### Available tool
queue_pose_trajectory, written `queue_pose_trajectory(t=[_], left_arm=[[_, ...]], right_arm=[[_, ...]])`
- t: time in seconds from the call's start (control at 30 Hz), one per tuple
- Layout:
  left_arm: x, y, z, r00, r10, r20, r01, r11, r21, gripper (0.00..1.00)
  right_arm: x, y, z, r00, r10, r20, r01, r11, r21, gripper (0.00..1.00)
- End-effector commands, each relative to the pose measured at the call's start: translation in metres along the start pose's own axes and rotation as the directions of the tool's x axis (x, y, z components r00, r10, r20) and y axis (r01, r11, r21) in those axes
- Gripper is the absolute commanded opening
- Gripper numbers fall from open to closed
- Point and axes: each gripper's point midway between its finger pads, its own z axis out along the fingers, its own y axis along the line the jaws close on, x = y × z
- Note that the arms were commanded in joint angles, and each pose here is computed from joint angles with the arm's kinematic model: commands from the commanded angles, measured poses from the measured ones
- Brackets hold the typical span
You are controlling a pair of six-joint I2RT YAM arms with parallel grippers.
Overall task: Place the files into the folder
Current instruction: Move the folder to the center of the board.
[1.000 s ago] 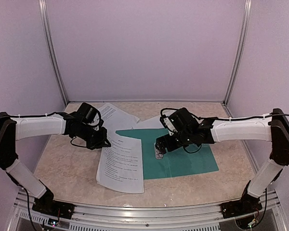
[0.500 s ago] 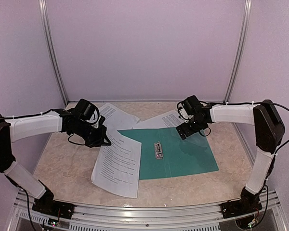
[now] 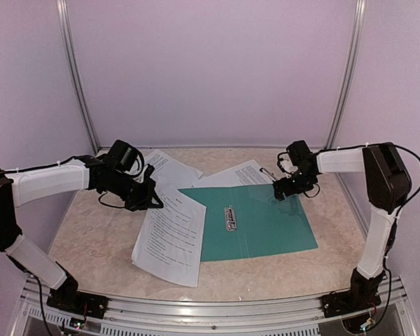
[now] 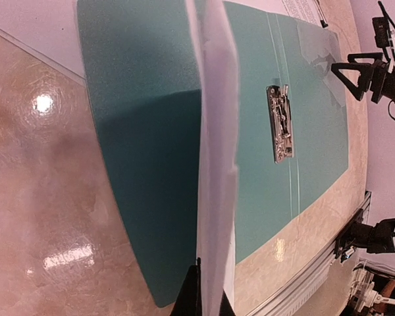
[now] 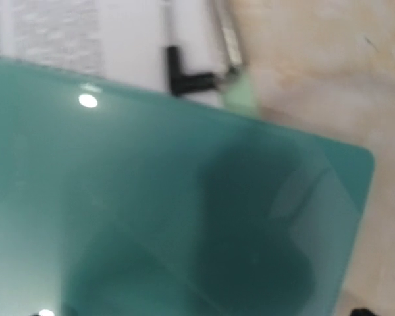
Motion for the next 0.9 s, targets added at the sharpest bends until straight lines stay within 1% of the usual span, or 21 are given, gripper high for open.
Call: queue_pose_trajectory(t=[0.0,0.13,0.33,0.4,0.47,0.53,0.7,0.87], left_arm=[[-0.004,-0.008,-0.002,1.000,0.018,0.003,-0.018,1.000,0.017,0.00],[-0.003,-0.008,-0.001,1.000,0.015,0.000,-0.015,1.000,0.012,0.00],[-0.004,-0.008,-0.001,1.000,0.013,0.002,-0.013,1.000,0.009,0.00],[-0.005,-0.007,-0.003,1.000,0.011,0.007,-0.011,1.000,-0.001,0.00],[-0.006,-0.007,-0.005,1.000,0.016,0.012,-0.016,1.000,-0.003,0.00],[-0.008,-0.008,-0.009,1.000,0.021,0.015,-0.021,1.000,-0.002,0.00],[-0.015,-0.019,-0.020,0.999,0.034,0.028,-0.035,0.998,0.052,0.00],[-0.023,-0.032,-0.037,0.997,0.054,0.062,-0.058,0.995,0.075,0.00]], right_arm=[[0.016,-0.003,0.009,0.990,0.143,-0.008,-0.144,0.986,-0.081,0.98],[0.025,-0.005,0.010,0.974,0.226,0.014,-0.222,0.965,-0.137,0.97],[0.048,0.003,0.015,0.956,0.292,-0.023,-0.291,0.937,-0.194,0.95],[0.055,0.008,0.010,0.949,0.315,-0.020,-0.311,0.925,-0.218,0.92],[0.061,0.013,0.000,0.944,0.330,-0.004,-0.322,0.919,-0.227,0.92],[0.063,0.017,-0.015,0.936,0.351,0.024,-0.335,0.910,-0.246,0.91],[0.075,0.040,-0.035,0.930,0.366,0.035,-0.344,0.898,-0.273,0.89],[0.083,0.069,-0.044,0.927,0.374,0.036,-0.344,0.884,-0.317,0.88]])
